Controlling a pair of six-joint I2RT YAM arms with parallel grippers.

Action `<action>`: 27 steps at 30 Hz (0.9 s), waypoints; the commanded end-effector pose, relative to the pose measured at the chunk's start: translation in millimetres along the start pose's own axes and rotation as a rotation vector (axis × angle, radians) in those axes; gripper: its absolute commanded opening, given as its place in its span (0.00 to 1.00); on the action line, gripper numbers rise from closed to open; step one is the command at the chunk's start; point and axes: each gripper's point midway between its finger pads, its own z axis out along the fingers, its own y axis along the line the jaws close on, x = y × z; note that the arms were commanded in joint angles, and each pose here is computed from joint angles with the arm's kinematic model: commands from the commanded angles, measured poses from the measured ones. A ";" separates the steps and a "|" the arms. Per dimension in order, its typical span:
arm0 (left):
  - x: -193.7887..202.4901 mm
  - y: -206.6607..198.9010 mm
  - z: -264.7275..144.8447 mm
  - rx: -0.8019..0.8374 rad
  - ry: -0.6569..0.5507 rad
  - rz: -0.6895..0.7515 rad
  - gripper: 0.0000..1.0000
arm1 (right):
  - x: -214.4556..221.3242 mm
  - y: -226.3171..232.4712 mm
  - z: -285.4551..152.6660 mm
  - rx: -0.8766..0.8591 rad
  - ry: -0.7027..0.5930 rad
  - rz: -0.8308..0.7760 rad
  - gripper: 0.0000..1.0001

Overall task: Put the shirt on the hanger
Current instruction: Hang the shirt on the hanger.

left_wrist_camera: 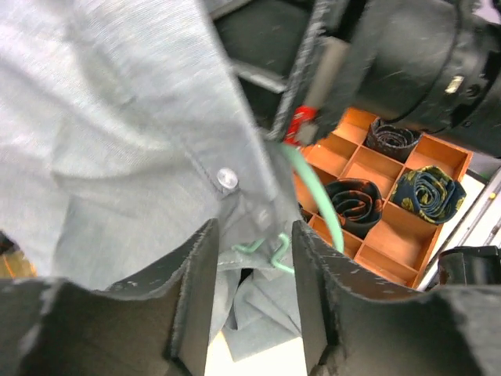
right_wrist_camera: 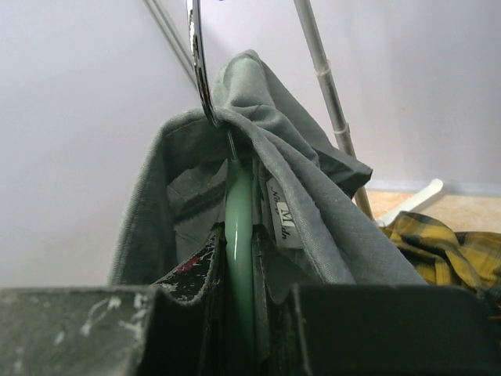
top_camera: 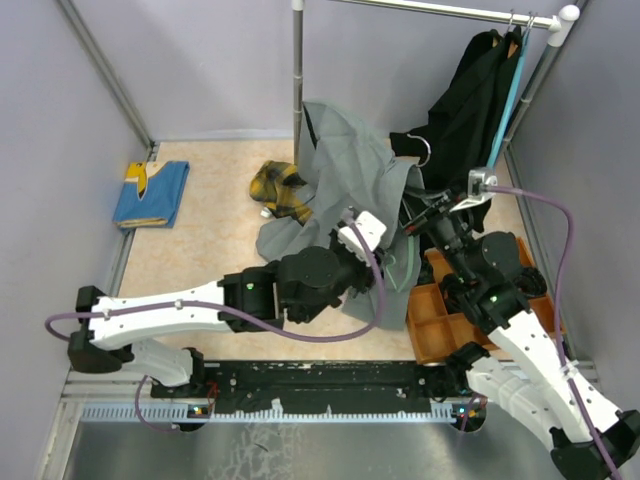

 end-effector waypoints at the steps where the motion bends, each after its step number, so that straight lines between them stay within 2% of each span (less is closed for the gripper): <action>1: -22.1 29.5 -27.1 -0.079 -0.089 -0.144 0.53 | -68.4 32.8 -12.0 -0.108 -0.258 0.053 0.00; 3: -21.9 39.7 -37.5 -0.095 -0.110 -0.195 0.62 | -75.9 35.9 -15.0 -0.117 -0.286 0.067 0.00; 7: -15.5 50.1 -49.2 -0.102 -0.121 -0.236 0.71 | -81.5 47.9 -15.3 -0.159 -0.270 0.050 0.00; 11: -27.5 56.9 -65.3 -0.058 -0.124 -0.163 0.82 | -80.8 58.2 -21.7 -0.208 -0.248 -0.001 0.00; 15: -36.8 69.5 -84.8 -0.041 -0.136 -0.152 0.91 | -81.6 66.1 -37.1 -0.276 -0.304 -0.004 0.00; 20: -37.0 91.5 -102.2 -0.090 -0.175 -0.203 0.93 | -103.2 83.5 -53.2 -0.376 -0.426 0.036 0.00; 23: -32.8 99.6 -109.4 -0.107 -0.199 -0.264 0.91 | -123.1 88.2 -52.7 -0.373 -0.477 0.063 0.00; 27: -16.1 91.3 -106.4 -0.078 -0.199 -0.344 0.86 | -150.5 90.8 -45.9 -0.339 -0.529 0.096 0.00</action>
